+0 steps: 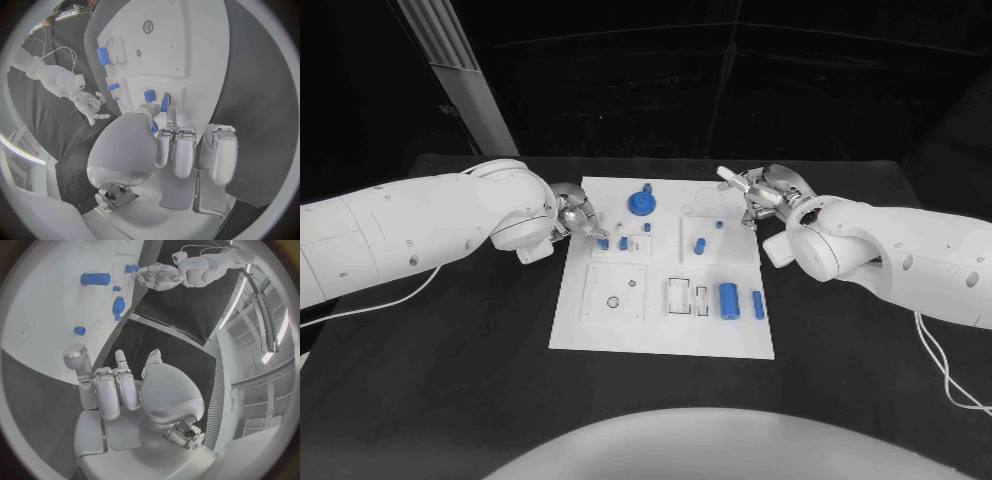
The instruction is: Assemble the parts on the task board
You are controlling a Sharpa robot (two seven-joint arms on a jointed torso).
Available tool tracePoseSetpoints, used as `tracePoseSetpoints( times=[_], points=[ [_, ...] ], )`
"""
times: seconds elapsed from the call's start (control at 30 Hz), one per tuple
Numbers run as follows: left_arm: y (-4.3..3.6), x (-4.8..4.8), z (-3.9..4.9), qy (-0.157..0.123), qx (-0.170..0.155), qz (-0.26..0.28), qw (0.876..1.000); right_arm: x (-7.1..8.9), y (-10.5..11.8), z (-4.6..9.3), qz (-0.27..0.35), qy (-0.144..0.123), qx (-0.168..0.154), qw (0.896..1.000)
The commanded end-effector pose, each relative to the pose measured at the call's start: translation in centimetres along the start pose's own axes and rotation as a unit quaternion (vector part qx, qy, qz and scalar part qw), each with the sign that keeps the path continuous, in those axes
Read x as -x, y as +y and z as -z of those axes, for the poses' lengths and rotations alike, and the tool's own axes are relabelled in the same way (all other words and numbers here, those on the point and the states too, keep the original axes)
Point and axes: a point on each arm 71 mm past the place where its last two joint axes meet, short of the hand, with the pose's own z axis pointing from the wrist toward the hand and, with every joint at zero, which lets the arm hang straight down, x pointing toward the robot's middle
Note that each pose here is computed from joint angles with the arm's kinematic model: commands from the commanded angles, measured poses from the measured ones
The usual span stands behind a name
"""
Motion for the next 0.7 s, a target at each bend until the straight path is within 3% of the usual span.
tracePoseSetpoints(
  times=[0.03, 0.7],
  points=[
    [-0.03, -0.1, -0.04, 0.007, 0.003, -0.004, 1.0, 0.02, 0.2, -0.01, 0.001, -0.002, 0.007, 1.0],
    [0.01, -0.13, -0.1, 0.005, 0.008, -0.002, 1.0, 0.03, 0.19, -0.03, 0.001, -0.002, 0.007, 1.0]
  ],
)
